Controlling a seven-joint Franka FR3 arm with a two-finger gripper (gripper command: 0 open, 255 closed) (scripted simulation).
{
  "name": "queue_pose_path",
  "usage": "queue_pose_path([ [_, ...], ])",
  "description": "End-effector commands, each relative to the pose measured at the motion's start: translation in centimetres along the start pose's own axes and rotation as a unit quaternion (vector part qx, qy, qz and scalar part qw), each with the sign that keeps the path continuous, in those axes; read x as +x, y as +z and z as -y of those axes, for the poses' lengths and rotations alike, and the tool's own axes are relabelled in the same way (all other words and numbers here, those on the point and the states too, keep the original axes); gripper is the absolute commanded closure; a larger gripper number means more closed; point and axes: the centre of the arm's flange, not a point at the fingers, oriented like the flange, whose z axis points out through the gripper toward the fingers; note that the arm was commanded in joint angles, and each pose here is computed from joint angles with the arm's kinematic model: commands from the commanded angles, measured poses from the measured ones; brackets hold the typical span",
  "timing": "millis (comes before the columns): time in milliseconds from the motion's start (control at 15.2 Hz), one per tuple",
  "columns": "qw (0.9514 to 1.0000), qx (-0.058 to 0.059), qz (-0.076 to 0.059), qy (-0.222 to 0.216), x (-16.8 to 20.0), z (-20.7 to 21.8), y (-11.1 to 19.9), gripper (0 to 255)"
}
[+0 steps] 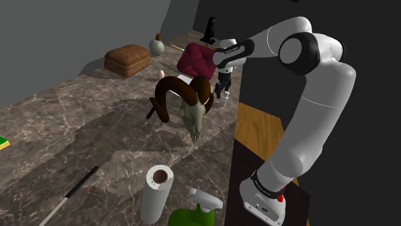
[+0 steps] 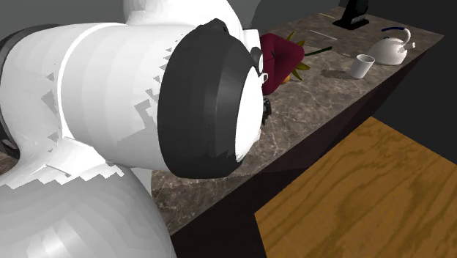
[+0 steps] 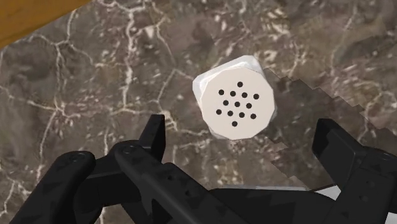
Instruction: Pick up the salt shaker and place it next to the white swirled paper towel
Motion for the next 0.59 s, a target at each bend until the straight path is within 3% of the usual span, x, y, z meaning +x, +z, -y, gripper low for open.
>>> queue_pose_path([
  [0,1.0000,0.000,0.000,0.000,0.05,-0.03,0.78,0],
  [462,1.0000,0.000,0.000,0.000,0.05,-0.04,0.78,0],
  [528,1.0000,0.000,0.000,0.000,0.05,-0.04,0.78,255],
])
